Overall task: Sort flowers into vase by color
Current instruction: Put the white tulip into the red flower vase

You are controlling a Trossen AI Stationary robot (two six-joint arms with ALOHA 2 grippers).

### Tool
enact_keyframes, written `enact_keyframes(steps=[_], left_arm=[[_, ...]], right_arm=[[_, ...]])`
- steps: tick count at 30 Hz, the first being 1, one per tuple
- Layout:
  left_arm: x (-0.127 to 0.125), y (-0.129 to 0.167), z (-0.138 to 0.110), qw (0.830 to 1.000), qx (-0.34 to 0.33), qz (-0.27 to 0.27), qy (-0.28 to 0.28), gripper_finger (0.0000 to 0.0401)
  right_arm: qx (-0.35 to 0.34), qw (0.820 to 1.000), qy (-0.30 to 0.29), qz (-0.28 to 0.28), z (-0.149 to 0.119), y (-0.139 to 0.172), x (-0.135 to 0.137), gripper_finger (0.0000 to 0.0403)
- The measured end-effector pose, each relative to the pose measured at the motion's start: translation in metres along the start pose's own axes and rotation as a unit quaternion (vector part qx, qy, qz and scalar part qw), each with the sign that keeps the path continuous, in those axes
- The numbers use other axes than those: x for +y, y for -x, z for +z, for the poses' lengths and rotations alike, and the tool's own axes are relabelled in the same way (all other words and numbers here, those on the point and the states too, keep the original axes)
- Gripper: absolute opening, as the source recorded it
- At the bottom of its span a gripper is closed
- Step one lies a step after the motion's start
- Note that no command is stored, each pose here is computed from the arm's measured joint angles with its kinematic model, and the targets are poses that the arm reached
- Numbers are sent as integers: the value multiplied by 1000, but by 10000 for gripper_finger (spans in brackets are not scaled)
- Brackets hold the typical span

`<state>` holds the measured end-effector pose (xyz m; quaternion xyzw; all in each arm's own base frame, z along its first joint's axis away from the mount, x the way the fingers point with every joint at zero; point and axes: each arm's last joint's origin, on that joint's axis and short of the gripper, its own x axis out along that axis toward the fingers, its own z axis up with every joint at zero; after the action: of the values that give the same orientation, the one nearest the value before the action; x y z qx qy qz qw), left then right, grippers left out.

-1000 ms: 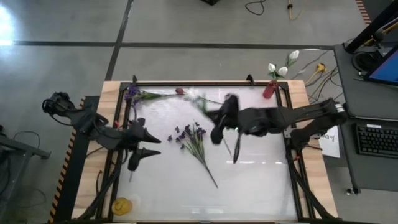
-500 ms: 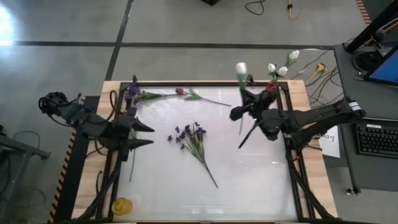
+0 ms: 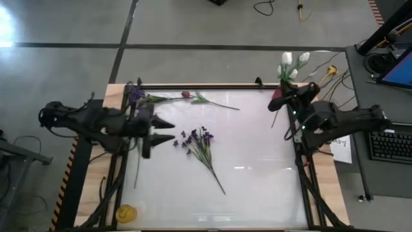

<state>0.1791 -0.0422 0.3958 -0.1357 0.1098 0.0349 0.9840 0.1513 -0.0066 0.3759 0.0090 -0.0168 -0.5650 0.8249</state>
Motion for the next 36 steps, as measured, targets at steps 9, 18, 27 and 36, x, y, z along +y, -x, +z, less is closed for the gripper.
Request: enact_keyframes(steps=[9, 18, 27, 36], left_arm=[[52, -90, 23, 994, -70, -52, 66, 194], [108, -153, 26, 968, -153, -124, 158, 194], [124, -178, 16, 959, -176, -126, 182, 194], [124, -199, 42, 960, -175, -129, 174, 194]], right_arm=[[-54, 996, 20, 69, 0, -18, -35, 13], [-160, 985, 53, 27, 26, 0, -91, 13], [-202, 976, 80, 3, 27, 9, -109, 13], [-201, 969, 146, 9, 23, -18, -92, 13]])
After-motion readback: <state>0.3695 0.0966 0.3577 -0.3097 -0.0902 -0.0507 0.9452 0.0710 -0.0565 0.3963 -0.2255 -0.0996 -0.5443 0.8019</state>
